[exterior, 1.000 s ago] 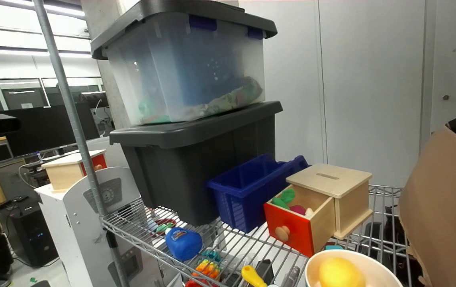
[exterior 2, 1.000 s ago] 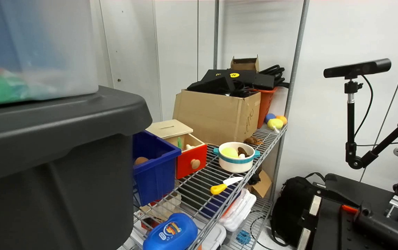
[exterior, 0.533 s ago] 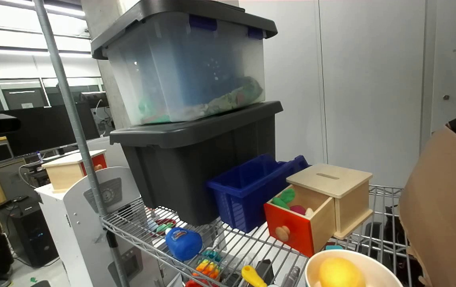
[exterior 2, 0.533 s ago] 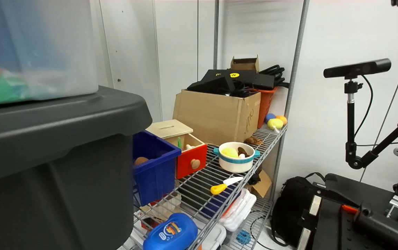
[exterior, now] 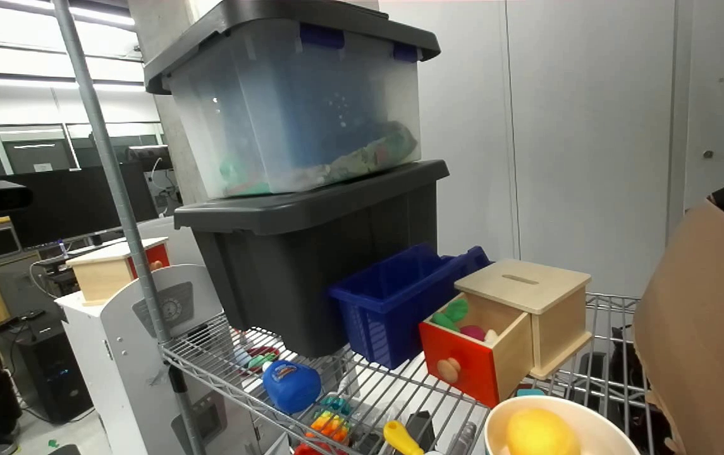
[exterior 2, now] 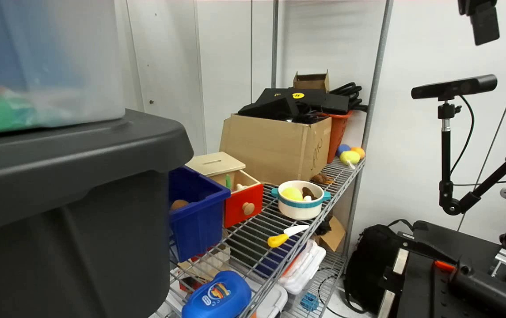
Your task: Pick up the yellow round plush toy from the bowl and put it in the open drawer toy
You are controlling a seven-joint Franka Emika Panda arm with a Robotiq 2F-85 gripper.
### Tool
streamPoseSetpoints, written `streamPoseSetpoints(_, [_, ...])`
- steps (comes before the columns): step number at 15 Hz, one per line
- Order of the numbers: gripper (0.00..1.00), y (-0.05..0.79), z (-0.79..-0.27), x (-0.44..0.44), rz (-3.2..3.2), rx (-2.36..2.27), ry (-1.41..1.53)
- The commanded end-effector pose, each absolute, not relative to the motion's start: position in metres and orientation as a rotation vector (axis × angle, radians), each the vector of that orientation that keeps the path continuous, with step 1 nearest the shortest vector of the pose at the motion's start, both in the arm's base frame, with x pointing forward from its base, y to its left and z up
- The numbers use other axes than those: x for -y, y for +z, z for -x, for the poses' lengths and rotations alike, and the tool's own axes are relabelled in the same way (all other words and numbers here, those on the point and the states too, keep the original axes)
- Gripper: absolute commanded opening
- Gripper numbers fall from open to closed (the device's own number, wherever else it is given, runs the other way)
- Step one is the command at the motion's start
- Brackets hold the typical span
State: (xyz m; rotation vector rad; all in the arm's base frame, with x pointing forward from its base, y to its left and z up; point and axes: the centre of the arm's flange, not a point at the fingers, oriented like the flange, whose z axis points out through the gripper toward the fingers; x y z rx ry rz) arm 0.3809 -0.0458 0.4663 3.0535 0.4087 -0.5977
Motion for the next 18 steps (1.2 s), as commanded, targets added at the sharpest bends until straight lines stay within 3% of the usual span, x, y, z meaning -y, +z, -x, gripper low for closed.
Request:
streamPoseSetpoints(1, [1.00,0.474,-0.392,0.050,-3.011,-0.435,-0.548])
streamPoseSetpoints(11, [1.00,0.460,-0.400,0.052,-3.058,-0.603,-0.346])
streamPoseSetpoints(18, [1.00,0.443,-0.401,0.065,-3.089,-0.594,-0.362])
